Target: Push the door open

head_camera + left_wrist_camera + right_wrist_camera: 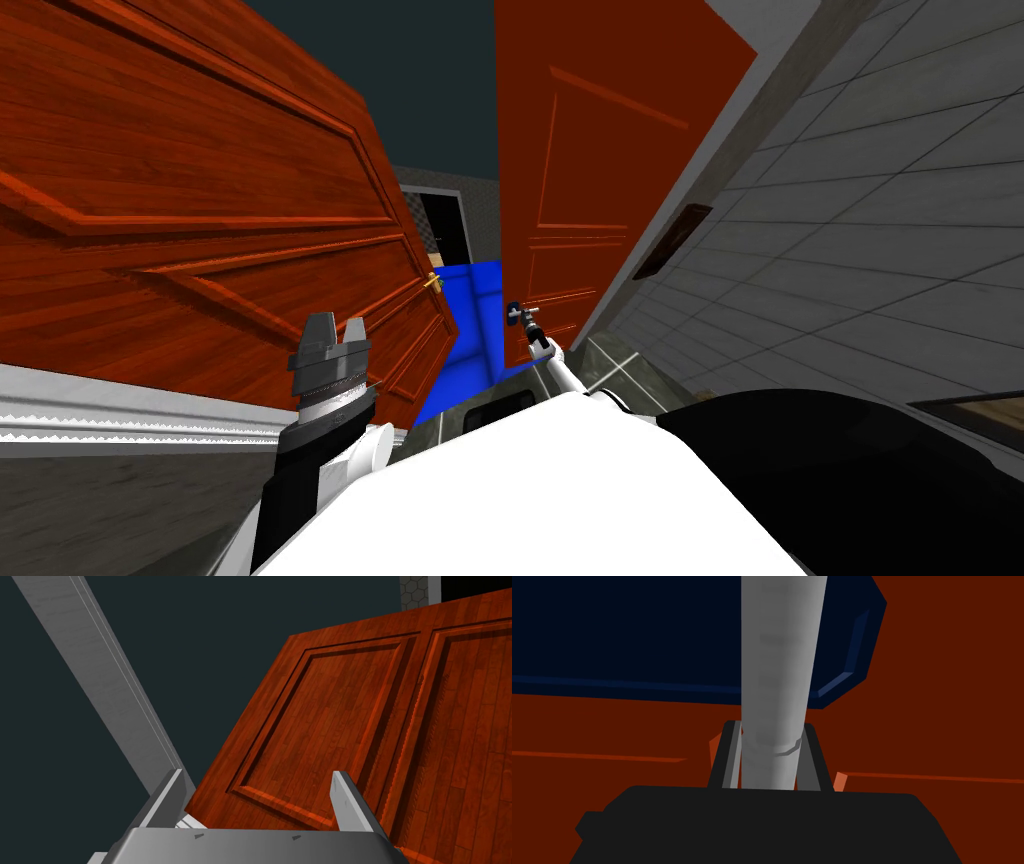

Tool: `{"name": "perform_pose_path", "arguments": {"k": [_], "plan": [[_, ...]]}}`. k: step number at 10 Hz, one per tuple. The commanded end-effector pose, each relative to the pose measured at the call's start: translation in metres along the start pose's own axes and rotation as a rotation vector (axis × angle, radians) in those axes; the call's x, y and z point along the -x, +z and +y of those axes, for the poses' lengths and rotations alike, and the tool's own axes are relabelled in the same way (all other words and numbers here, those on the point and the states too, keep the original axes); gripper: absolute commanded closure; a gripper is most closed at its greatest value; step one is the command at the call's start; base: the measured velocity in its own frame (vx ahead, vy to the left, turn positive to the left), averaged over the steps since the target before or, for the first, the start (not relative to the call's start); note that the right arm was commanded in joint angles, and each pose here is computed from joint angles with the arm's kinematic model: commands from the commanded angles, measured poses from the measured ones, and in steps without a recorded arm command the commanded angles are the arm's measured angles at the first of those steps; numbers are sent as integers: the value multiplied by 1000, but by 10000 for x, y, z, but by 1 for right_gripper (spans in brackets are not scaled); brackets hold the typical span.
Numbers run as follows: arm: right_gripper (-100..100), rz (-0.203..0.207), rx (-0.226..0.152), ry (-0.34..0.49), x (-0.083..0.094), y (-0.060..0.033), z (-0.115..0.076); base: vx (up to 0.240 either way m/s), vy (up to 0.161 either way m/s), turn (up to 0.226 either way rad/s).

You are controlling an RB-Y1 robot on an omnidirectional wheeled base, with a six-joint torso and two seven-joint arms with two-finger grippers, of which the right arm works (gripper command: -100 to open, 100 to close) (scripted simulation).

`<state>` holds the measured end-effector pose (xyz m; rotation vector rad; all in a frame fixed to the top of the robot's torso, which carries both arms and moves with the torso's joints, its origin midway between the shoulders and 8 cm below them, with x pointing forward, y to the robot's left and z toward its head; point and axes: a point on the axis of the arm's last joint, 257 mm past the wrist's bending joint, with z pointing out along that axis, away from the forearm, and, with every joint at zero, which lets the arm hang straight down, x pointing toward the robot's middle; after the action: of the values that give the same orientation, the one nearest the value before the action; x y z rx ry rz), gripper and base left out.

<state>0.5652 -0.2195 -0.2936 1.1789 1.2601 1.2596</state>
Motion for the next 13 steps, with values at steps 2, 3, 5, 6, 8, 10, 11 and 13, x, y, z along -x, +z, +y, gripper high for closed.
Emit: {"name": "perform_pose_path", "arguments": {"k": [2,3,5,6,8,10,11,13], "plan": [[100,-39,10,-9,230,36,46,183,109,-72],[100,-54,10,-10,306,35,46,163,105,-84],[100,-86,9,-10,466,30,46,182,110,-88],[100,-94,9,-11,507,28,45,160,101,-40],[100,-119,9,-11,630,20,44,139,91,-83],[100,-144,8,-10,751,9,42,118,102,-66],[100,-152,8,-10,790,5,41,123,108,-90],[100,-183,7,-9,940,-14,36,158,120,-97]]}}
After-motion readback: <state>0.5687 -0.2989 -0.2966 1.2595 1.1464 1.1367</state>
